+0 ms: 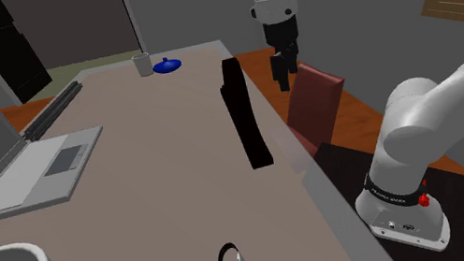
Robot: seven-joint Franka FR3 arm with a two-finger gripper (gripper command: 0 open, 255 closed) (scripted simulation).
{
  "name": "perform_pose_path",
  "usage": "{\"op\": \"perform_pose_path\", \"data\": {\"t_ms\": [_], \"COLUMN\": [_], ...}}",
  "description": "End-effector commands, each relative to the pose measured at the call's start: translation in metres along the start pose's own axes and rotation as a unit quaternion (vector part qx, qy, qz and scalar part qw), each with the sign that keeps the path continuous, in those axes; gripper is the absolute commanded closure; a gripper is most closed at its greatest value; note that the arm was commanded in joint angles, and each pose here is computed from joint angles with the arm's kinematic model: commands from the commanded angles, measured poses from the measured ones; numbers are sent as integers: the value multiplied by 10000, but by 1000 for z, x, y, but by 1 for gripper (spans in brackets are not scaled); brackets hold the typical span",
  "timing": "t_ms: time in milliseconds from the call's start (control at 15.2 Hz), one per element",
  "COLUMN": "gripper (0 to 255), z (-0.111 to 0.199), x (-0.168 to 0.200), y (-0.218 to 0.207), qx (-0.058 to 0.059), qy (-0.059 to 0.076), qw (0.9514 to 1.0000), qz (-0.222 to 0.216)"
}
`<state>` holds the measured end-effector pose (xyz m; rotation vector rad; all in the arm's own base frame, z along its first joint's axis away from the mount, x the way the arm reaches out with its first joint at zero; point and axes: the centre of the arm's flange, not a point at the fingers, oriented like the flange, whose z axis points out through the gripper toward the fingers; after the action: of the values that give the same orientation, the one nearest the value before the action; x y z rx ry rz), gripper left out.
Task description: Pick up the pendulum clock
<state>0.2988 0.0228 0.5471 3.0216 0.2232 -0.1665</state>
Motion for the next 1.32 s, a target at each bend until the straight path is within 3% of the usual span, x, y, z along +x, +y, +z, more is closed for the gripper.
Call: {"op": "perform_pose_path", "data": {"t_ms": [0, 66, 198, 396, 594, 792, 858, 1254], "gripper": [0, 0, 0, 0, 0, 0, 0, 0], "z": [0, -5, -16, -33, -52, -72, -75, -44], "x": [0, 7, 22, 46, 71, 97, 100, 104], "y": [0, -7, -19, -32, -40, -42, -42, -45], "qx": [0, 8, 25, 50, 75, 98, 101, 101], "qy": [0, 101, 304, 603, 895, 1175, 1213, 1213], "qw": [10000, 9993, 9934, 9738, 9413, 8964, 8891, 8891], "qz": [0, 369, 1104, 2194, 3254, 4272, 4412, 4412]}}
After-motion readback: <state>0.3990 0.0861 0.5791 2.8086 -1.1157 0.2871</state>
